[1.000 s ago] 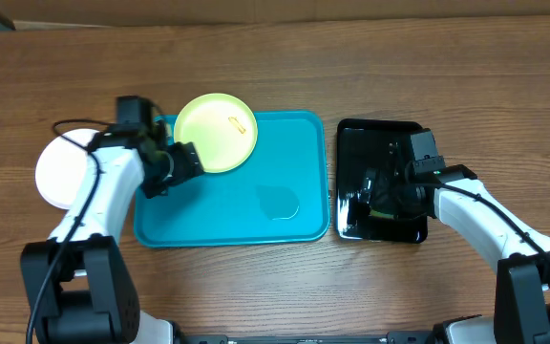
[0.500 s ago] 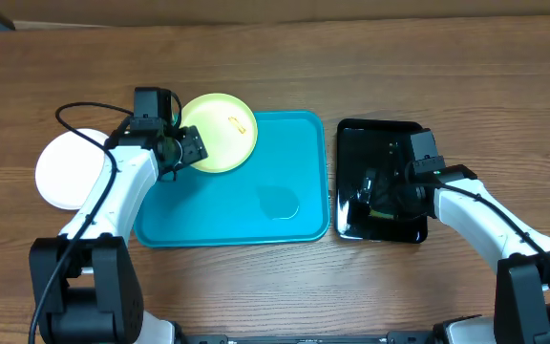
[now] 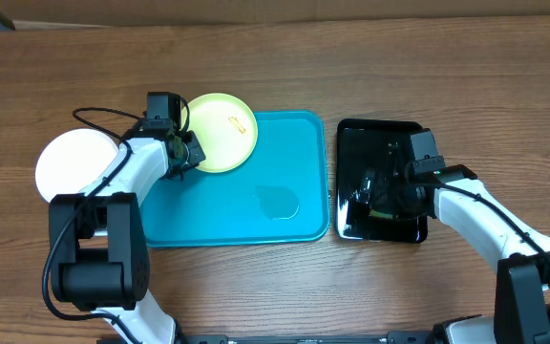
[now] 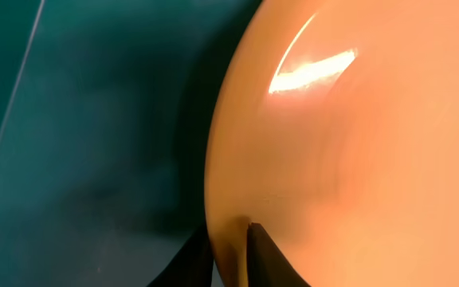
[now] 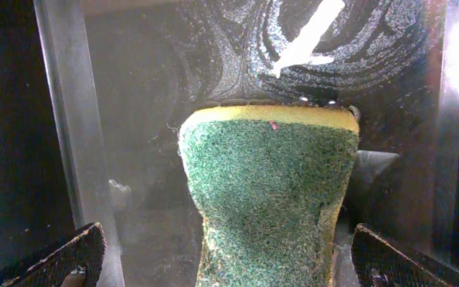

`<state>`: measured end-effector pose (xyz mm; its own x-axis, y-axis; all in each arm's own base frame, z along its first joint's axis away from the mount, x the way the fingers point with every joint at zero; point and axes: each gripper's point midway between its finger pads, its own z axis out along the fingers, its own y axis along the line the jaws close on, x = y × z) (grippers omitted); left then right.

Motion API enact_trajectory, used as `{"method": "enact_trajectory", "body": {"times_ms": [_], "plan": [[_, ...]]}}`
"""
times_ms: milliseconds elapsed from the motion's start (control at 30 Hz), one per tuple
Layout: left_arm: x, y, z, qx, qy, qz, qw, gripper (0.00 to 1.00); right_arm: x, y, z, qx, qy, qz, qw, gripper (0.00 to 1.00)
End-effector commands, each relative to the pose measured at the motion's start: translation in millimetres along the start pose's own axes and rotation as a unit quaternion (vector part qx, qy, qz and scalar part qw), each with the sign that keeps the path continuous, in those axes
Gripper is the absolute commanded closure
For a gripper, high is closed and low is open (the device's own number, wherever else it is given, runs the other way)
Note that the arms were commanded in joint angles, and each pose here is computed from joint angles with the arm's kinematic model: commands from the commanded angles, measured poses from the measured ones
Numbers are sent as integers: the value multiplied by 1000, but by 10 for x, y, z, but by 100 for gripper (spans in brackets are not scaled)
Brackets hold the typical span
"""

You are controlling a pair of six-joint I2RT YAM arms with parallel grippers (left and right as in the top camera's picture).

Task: Clean dirty plates on tray and stack at the side
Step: 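Grip the yellow plate rim and drag it to the tray center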

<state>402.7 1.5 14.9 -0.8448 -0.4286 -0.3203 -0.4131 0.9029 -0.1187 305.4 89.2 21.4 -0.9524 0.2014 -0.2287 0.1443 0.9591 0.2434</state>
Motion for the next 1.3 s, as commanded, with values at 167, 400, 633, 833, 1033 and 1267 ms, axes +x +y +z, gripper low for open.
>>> {"method": "enact_trajectory", "body": {"times_ms": [167, 400, 633, 833, 1033, 1267], "plan": [[413, -175, -41, 70, 95, 35, 992, 90, 92, 64, 4, -22, 21, 3, 1000, 0], [827, -18, -137, 44, 177, 91, 979, 92, 87, 45, 5, -17, 19, 3, 1000, 0], [809, 102, -127, 13, 171, 125, 977, 94, 90, 13, 7, -8, 19, 3, 1000, 0], [871, 1, -136, 17, 174, 132, 976, 95, 75, -16, 17, -1, 13, 3, 1000, 7], [807, -132, -103, 18, 149, 111, 982, 96, 27, 44, 25, -4, -1, -2, 1000, 33], [916, -305, -113, 0, 141, 119, 983, 96, 63, 177, 50, 18, -15, -43, 999, 33]]}}
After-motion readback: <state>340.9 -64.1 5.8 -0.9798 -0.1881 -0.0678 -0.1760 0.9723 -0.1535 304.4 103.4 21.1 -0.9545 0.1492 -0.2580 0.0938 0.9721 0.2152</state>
